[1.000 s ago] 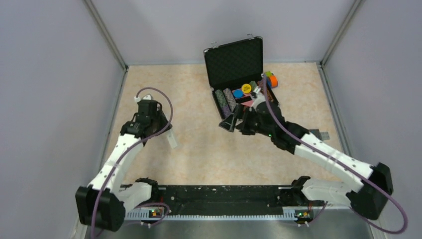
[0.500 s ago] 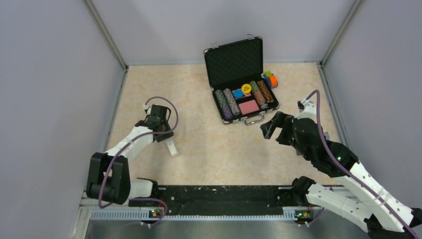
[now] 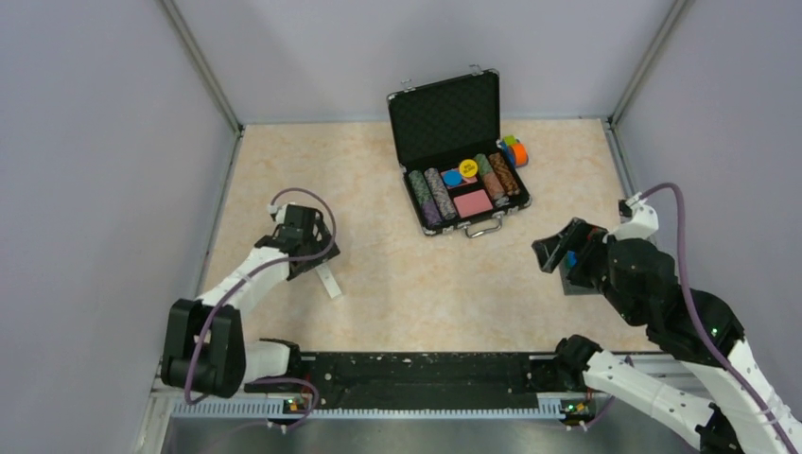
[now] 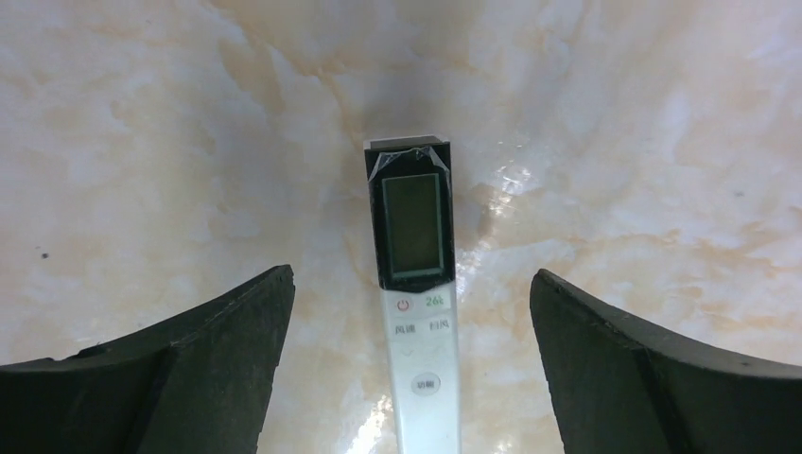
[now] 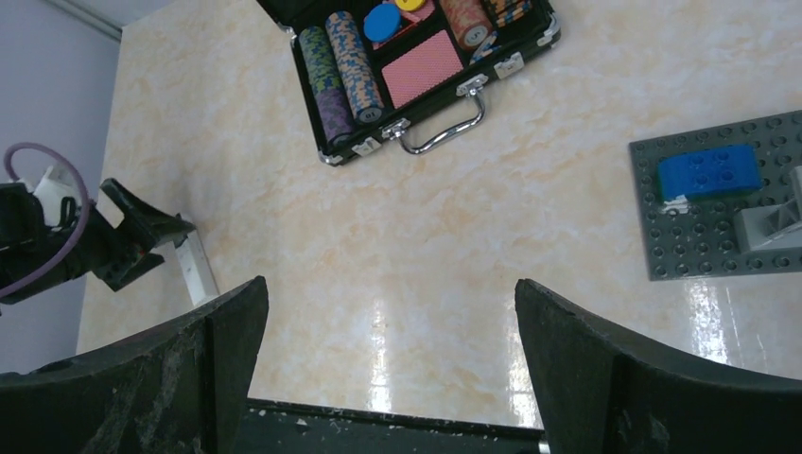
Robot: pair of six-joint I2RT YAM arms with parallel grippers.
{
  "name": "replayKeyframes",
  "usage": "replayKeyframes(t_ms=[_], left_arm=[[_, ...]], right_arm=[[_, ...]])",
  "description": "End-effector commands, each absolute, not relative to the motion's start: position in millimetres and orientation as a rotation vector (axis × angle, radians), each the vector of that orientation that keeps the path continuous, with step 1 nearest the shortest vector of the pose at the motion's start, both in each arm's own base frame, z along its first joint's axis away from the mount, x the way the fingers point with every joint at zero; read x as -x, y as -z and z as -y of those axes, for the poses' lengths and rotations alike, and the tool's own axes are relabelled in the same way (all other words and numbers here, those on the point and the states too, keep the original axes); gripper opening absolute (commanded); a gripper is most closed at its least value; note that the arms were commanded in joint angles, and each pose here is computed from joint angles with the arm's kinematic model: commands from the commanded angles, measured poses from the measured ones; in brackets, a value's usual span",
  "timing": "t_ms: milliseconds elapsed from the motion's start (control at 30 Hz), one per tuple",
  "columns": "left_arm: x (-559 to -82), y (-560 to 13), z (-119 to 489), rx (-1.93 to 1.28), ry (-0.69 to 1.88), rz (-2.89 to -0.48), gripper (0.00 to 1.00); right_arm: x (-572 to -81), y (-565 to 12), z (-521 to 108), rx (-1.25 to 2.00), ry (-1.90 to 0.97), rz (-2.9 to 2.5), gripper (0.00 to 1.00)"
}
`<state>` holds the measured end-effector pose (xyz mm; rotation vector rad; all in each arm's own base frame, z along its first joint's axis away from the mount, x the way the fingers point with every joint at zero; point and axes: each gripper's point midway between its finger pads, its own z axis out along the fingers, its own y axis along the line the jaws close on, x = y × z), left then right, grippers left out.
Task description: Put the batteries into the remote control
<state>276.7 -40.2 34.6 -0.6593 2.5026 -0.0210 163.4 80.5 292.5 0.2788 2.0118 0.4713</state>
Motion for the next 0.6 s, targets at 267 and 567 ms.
replayKeyframes(t_ms=[267,567], left_arm=[[-238,-206,56,0.537,0.422,-2.040,0.99],[-149,-269,16,0.558,0.358,-1.834,0.99]], right_arm=[[-128,-338,8,-0.366,-0.344,-1.792,0.99],[-95,-357,48,-0.436,-0.370,-1.725,0.99]])
